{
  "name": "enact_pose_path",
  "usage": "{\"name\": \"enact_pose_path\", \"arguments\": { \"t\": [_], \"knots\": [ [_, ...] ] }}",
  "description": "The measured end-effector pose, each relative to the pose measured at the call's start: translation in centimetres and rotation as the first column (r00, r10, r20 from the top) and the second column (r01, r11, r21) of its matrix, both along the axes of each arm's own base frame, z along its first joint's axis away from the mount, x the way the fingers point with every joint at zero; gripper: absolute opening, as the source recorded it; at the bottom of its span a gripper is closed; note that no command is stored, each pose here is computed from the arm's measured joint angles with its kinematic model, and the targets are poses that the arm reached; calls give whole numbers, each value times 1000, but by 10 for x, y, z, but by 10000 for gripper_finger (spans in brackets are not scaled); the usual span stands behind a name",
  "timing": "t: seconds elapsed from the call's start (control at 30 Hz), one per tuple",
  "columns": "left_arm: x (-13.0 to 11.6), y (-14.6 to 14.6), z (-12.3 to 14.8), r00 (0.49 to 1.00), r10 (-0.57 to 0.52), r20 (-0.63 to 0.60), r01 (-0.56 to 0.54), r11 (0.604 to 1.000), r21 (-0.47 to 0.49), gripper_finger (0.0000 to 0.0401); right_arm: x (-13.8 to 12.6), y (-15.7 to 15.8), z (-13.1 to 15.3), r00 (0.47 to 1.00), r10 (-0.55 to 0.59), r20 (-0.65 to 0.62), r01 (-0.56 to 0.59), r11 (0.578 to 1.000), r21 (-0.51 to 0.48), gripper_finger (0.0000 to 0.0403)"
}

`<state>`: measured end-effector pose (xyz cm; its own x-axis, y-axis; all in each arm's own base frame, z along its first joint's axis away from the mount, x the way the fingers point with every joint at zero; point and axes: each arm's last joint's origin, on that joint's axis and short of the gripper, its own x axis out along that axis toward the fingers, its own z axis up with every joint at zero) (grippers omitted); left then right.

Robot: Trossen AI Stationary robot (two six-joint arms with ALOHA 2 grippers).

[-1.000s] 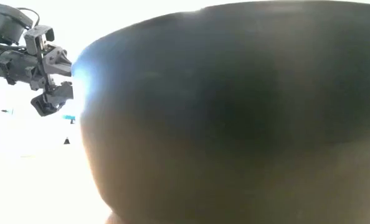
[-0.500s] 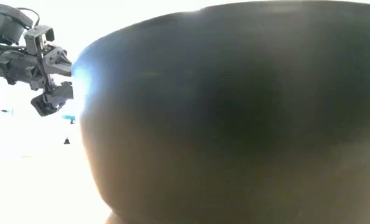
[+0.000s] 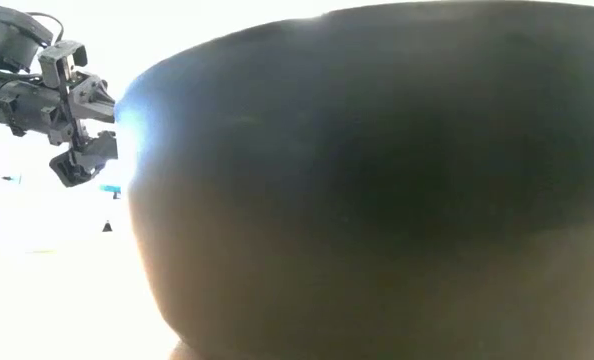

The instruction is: Nest bowls inside each other

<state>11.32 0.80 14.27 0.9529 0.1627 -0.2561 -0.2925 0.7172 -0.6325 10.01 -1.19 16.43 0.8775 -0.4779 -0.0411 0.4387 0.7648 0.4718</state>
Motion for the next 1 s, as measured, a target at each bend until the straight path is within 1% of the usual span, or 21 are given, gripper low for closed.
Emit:
{"name": "enact_pose_path", "arguments": {
  "t": [0.63,0.73,0.8,0.9,0.97,1.0],
  "knots": [
    [0,0,0,1000,0,0,0,1000,0,196,0,0,0,1000,0,0,0,1000,0,9],
    [0,0,0,1000,0,0,0,1000,0,196,0,0,1,1000,0,14,0,1000,14,9],
    [0,0,0,1000,0,0,0,1000,0,196,0,0,3,997,-3,71,-2,998,67,9],
    [0,0,0,1000,0,0,0,1000,0,196,0,0,8,983,-18,185,-19,981,194,9],
    [0,0,0,1000,0,0,0,1000,0,196,0,0,14,955,-36,296,-46,964,263,9],
    [0,0,0,1000,0,0,0,1000,0,196,-1,0,19,931,-44,363,-71,952,297,9]
  ]
}}
